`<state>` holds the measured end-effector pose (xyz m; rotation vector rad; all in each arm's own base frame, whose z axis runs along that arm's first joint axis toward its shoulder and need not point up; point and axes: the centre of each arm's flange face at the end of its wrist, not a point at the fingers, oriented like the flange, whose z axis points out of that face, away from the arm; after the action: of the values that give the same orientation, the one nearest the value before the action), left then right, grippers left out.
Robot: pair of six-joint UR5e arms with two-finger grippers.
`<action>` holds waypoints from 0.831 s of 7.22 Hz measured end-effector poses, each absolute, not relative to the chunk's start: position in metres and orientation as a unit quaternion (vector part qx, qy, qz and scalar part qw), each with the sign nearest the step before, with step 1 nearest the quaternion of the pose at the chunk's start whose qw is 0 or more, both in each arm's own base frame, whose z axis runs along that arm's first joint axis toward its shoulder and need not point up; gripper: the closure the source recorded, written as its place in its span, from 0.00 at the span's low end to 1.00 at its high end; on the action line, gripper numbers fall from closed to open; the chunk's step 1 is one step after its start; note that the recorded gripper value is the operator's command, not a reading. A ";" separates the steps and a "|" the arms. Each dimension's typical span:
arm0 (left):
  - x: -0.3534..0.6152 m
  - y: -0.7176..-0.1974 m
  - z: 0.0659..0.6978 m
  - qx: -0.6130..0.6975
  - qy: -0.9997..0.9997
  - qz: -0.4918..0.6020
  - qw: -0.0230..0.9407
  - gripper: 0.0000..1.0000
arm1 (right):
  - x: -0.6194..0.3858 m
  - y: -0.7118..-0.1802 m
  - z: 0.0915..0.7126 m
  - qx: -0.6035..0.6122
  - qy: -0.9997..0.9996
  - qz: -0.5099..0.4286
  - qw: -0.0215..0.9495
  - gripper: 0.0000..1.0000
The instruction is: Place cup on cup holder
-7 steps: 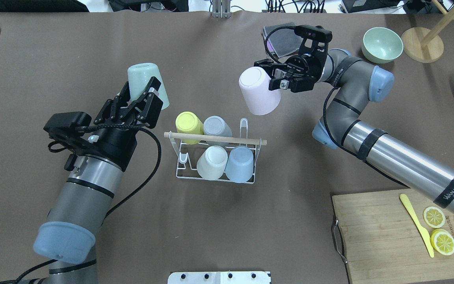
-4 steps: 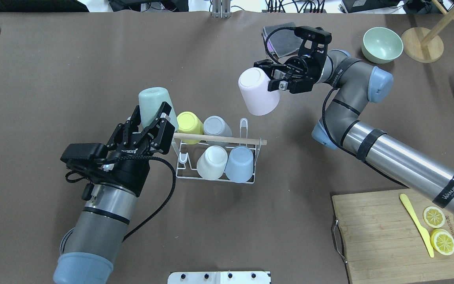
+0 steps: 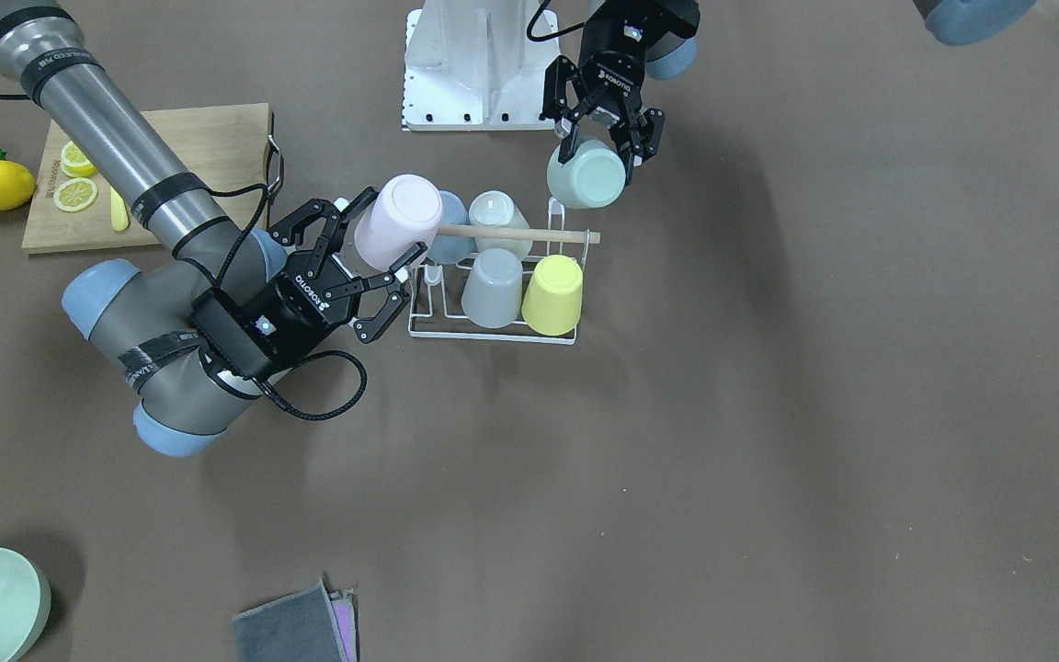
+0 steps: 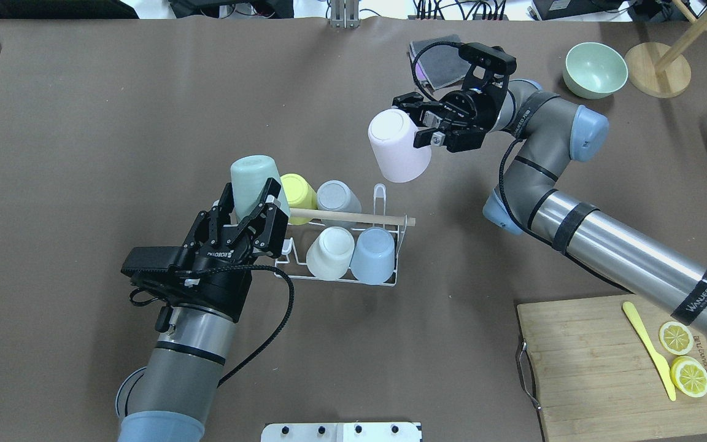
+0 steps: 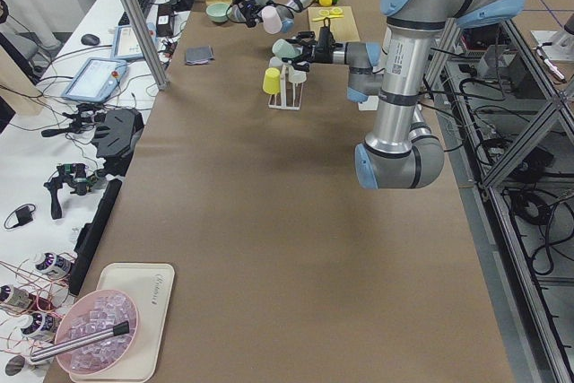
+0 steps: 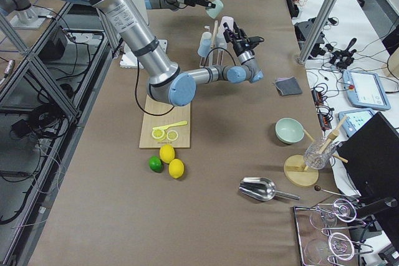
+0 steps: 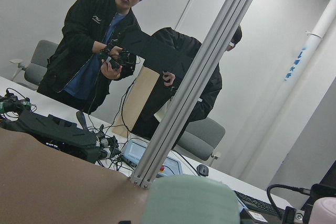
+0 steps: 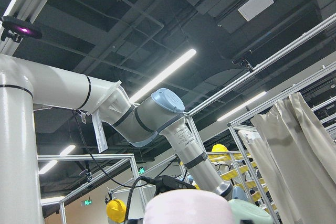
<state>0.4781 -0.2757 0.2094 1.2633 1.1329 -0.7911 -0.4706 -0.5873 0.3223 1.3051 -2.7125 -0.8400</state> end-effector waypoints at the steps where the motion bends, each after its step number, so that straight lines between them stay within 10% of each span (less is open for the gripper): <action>1: 0.484 -0.276 0.213 0.545 0.483 -0.342 0.594 0.57 | -0.474 -0.585 0.323 0.422 -0.866 -0.269 0.006 0.75; 6: 0.509 -0.277 0.225 0.550 0.472 -0.348 0.595 0.57 | -0.484 -0.576 0.326 0.438 -0.858 -0.269 -0.003 0.75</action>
<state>0.5089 -0.2771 0.2250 1.2777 1.0957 -0.8082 -0.4840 -0.5757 0.3258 1.3784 -2.7003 -0.8480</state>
